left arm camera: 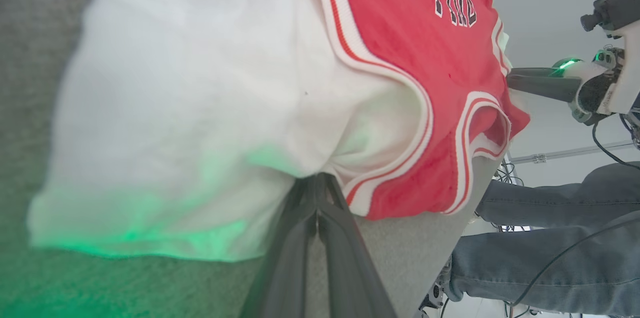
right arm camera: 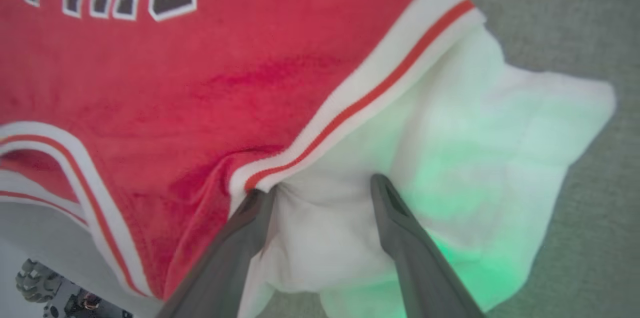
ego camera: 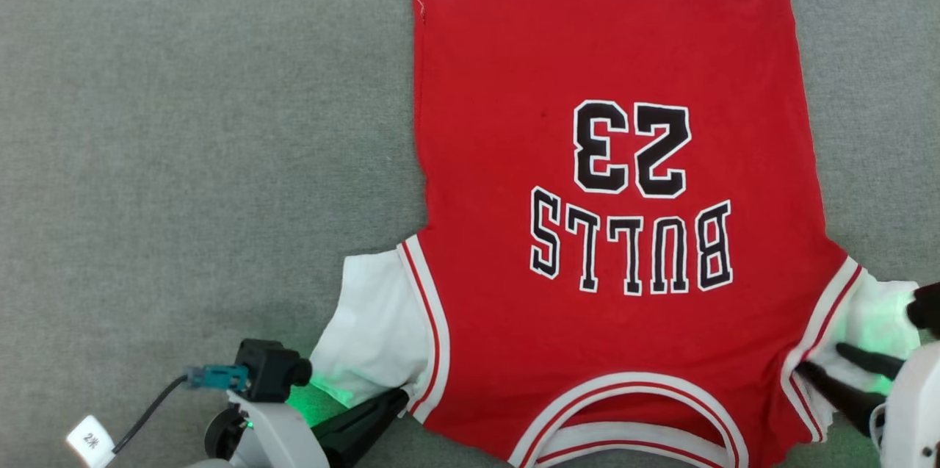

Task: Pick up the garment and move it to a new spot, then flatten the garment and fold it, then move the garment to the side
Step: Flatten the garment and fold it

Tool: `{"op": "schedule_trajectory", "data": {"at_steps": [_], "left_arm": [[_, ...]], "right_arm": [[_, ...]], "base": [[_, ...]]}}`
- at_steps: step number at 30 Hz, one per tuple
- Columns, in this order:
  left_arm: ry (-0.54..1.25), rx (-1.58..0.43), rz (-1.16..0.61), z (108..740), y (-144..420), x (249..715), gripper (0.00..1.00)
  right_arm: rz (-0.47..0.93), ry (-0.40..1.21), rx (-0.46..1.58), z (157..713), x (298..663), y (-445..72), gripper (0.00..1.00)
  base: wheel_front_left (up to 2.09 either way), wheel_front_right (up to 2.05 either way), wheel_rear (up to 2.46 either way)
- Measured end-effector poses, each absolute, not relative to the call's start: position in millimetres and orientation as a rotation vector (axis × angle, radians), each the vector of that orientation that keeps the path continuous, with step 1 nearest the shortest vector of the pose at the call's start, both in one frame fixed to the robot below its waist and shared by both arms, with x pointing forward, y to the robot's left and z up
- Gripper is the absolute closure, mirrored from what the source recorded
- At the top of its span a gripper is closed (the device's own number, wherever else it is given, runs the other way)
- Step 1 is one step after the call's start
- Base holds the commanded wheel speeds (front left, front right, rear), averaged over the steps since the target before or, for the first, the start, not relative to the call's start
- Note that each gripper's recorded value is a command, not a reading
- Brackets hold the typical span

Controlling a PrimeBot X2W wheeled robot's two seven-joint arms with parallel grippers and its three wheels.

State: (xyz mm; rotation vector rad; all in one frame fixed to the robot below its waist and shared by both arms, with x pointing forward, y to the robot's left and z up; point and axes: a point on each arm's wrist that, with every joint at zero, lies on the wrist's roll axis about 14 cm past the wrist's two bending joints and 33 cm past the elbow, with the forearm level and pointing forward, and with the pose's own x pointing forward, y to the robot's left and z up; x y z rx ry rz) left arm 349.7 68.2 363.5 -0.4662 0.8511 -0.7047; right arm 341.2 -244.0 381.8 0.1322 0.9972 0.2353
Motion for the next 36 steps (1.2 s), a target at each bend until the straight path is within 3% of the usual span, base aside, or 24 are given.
{"op": "schedule_trajectory", "data": {"at_steps": [10,15,20,28,36], "left_arm": [[0.831,-0.449,-0.716,372.4,67.9,349.5,1.0],[0.816,-0.441,-0.735,377.6,63.7,351.6,1.0],[0.809,-0.44,-0.75,377.1,61.1,356.6,1.0],[0.814,-0.454,-0.769,369.6,59.4,362.8,1.0],[0.825,-0.499,-0.762,357.3,61.2,368.4,1.0]], "right_arm": [[0.279,0.888,0.078,457.1,372.3,-260.5,0.0],[0.208,0.696,0.052,500.3,440.5,-279.6,0.0],[0.133,0.631,0.055,501.9,516.4,-282.0,0.0],[0.011,0.793,0.007,461.3,596.6,-288.3,0.0],[-0.061,0.971,0.005,403.7,628.0,-292.8,0.0]], "base": [[0.0,0.0,0.0],[0.0,0.0,0.0],[0.0,0.0,0.0],[0.0,0.0,0.0],[0.0,0.0,0.0]]}}
